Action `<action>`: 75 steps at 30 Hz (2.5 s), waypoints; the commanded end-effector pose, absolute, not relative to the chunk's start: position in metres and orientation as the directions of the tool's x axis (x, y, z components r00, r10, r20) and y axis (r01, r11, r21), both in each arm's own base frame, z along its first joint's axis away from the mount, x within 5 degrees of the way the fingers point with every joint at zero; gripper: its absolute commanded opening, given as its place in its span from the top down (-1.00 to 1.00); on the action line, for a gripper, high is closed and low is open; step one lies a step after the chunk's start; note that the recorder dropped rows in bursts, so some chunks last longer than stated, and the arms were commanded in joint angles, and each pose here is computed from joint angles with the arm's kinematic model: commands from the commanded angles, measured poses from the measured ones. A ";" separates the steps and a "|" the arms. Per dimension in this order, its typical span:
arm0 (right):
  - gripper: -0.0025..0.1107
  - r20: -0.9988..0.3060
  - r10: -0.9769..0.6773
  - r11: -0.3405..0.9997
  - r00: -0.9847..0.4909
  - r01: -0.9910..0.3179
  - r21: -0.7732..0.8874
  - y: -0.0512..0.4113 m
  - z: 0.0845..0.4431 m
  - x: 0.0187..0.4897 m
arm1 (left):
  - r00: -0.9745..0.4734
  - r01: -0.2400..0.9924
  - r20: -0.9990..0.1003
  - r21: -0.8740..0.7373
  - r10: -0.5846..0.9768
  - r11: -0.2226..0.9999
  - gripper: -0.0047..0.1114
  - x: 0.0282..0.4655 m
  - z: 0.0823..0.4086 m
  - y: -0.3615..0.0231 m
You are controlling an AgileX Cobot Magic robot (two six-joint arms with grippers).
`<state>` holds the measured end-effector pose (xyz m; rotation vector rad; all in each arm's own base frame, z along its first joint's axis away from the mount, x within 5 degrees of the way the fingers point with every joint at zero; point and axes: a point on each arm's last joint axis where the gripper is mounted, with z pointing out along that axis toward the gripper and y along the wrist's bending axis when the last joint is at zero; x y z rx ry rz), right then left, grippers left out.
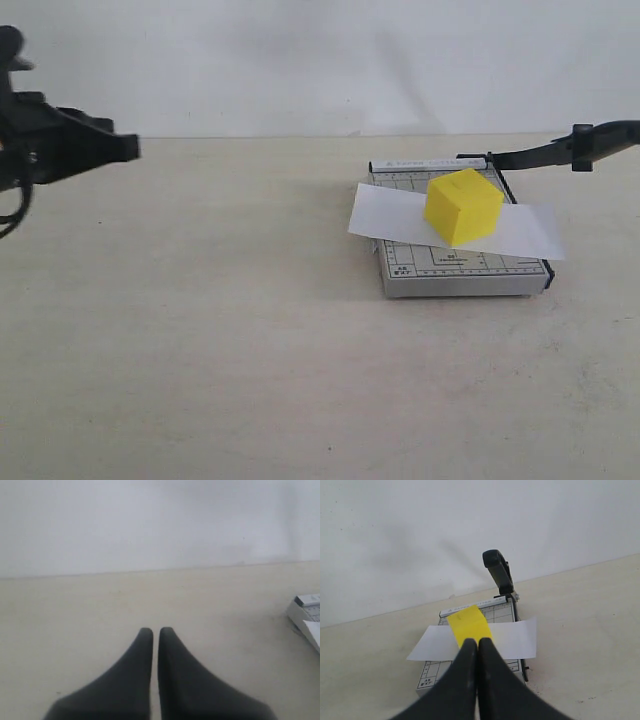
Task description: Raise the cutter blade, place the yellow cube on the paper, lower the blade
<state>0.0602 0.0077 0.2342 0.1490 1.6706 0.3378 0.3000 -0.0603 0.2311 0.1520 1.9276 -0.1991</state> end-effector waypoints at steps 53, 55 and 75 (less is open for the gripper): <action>0.42 -0.703 -0.281 0.960 -0.654 -0.210 -0.188 0.027 0.381 0.229 | -0.108 -0.163 -0.974 -0.179 -0.198 0.970 0.84 0.056 0.193 0.010; 0.18 -0.688 -0.262 0.965 -0.677 -0.199 -0.171 0.029 0.377 0.242 | -0.102 -0.161 -0.974 -0.184 -0.202 0.970 0.84 0.056 0.194 0.009; 0.05 -0.609 -0.155 0.988 -0.778 -0.110 -0.111 0.039 0.294 0.331 | -0.104 -0.161 -0.977 -0.169 -0.187 0.972 0.84 0.056 0.194 0.010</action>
